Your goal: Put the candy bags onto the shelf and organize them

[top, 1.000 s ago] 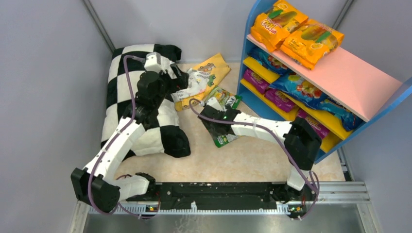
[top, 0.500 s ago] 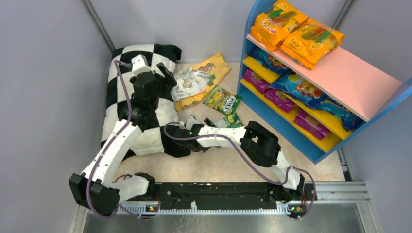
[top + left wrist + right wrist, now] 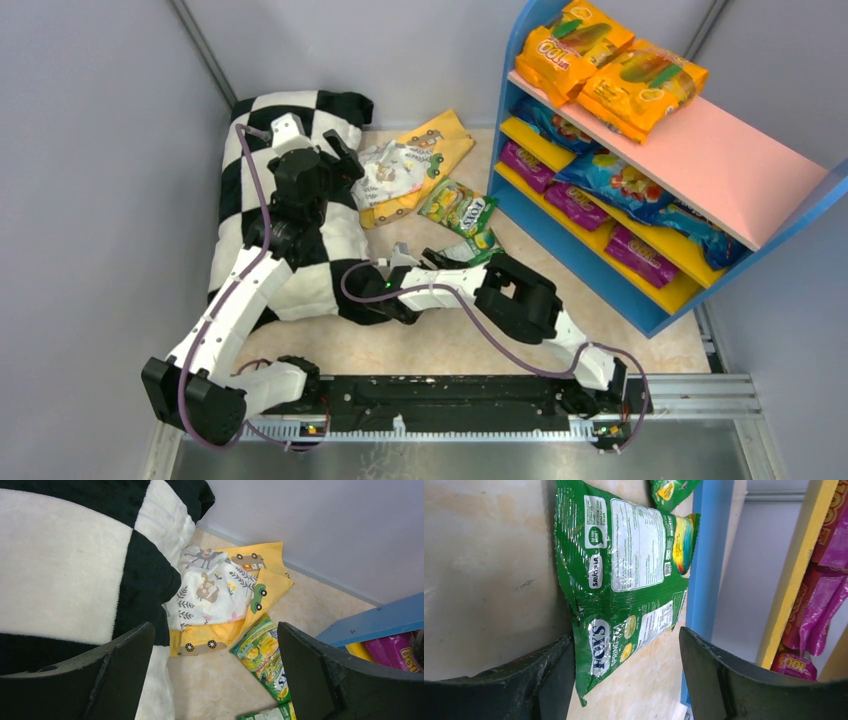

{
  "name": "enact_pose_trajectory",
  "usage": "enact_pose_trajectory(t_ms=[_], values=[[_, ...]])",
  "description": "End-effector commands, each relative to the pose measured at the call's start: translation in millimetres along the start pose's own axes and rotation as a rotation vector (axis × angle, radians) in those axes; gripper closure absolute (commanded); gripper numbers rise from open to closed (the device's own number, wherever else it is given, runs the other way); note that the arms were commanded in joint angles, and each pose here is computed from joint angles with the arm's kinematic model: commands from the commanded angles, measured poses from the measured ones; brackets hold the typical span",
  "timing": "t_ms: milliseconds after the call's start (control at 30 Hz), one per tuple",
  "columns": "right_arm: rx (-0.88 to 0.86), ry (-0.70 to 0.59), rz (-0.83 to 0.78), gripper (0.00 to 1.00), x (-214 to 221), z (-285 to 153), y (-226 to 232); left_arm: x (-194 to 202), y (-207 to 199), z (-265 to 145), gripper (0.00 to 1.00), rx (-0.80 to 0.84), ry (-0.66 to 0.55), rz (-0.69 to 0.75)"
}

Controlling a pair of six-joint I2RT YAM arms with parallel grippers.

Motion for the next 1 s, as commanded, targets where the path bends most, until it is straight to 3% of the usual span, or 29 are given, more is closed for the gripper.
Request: enact_pose_trajectory(t_ms=[0,333,533,700,800,967], values=[[0.103,-0.019,-0.037,0.30,7,21,2,-20,-2,-5,0.02,0.018,-0.062,-0.036],[0.154,-0.004,-0.056,0.38,8,51,2,-18,-4,-4,0.02,0.036,-0.054,-0.039],[0.185,0.000,-0.046,0.65,13,53,-10,-17,-6,-4,0.02,0.053,-0.051,-0.041],[0.181,-0.010,-0.017,0.78,13,44,-31,-16,-6,-3,0.02,0.064,-0.046,-0.042],[0.174,-0.021,0.004,1.00,11,37,-46,-17,-6,-4,0.02,0.061,-0.051,-0.043],[0.142,-0.046,0.031,1.00,3,21,-78,-18,-5,-5,0.02,0.058,-0.056,-0.042]])
Point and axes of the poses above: each gripper's point midway between its finger pads, its own z axis out along the fingers, its own y axis along the line the jaws close on, x = y × z, the point moved 9 cm from there along -z, back along the fingers, and after that the axes turned 13 degrees about z, right-handed, at the moved point
